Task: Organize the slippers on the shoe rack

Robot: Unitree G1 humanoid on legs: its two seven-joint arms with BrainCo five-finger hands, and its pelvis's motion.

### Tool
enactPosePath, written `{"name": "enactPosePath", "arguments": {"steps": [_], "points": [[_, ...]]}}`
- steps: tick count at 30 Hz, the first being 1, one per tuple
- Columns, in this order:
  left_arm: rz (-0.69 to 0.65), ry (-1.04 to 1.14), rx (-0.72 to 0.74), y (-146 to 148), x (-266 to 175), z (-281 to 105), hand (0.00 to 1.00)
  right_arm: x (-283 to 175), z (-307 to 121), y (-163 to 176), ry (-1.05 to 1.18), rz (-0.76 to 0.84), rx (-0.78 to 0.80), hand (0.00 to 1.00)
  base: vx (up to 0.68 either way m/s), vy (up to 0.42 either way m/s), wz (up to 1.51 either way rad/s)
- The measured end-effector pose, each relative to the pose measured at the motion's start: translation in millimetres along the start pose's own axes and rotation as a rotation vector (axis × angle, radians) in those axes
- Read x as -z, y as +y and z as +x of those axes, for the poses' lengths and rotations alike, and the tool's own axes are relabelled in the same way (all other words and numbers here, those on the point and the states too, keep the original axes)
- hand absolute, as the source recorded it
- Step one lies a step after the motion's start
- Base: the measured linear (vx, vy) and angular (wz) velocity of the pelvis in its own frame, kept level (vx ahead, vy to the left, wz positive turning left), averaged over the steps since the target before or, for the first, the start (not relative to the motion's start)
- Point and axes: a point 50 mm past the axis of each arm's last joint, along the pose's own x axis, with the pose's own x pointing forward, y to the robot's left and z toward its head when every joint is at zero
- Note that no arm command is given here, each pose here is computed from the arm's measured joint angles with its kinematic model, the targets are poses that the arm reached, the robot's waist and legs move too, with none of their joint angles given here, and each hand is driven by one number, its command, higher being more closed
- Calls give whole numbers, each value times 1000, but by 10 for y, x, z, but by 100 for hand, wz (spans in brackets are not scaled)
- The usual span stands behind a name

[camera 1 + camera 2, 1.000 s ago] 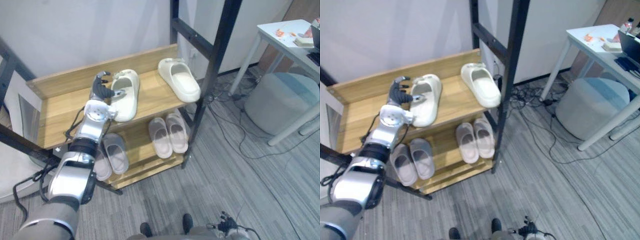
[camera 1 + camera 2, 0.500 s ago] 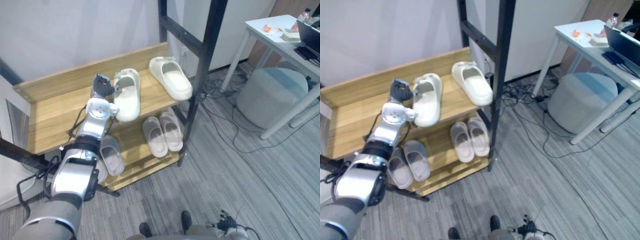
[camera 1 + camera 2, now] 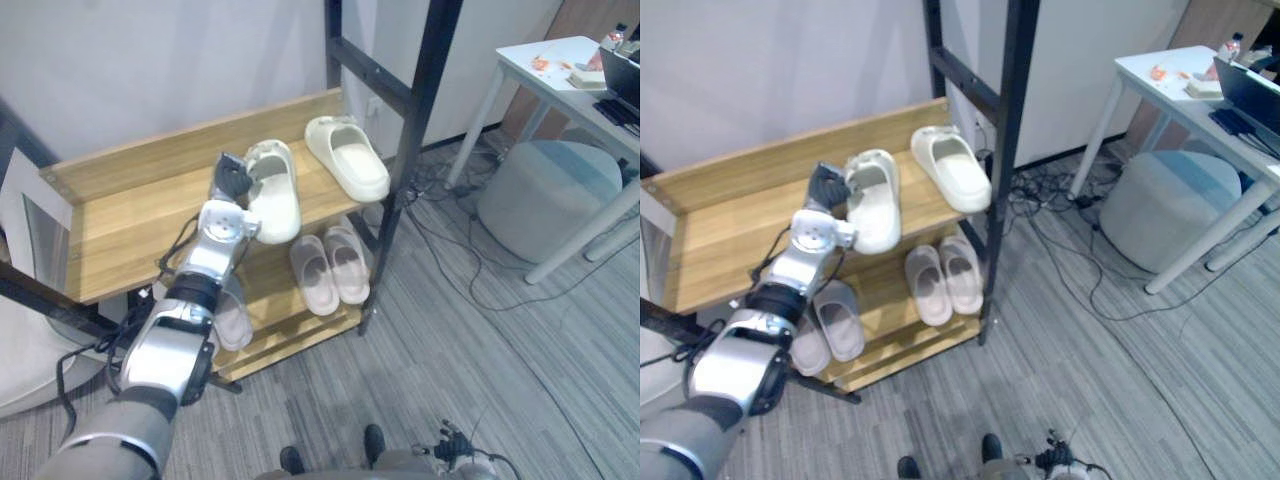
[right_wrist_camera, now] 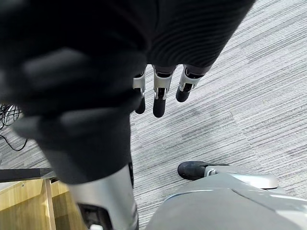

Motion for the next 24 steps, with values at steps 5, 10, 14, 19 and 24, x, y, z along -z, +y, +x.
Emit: {"name": "enactPosePath", "arguments": {"steps": [5,10,14,19,24], "points": [[-64,-8,32,-153,-62,-31,100,1,0,-1,1,0,1,0,0,0,0],[-94,-6,45,-222,-80,-46,100,0,0,-5,1,1,2,0,0,0,0],[-93,-1,40,-220,-74,-43,100,3,0,-13,2,8,6,0,0,0,0],[-88,24,23,-186,-102,30,100,18,-2,-24,9,37,18,0,-3,-2,-3],[-114,41,-23,-103,-82,52,100,20,-2,-37,9,41,24,0,-5,-7,-11]]}}
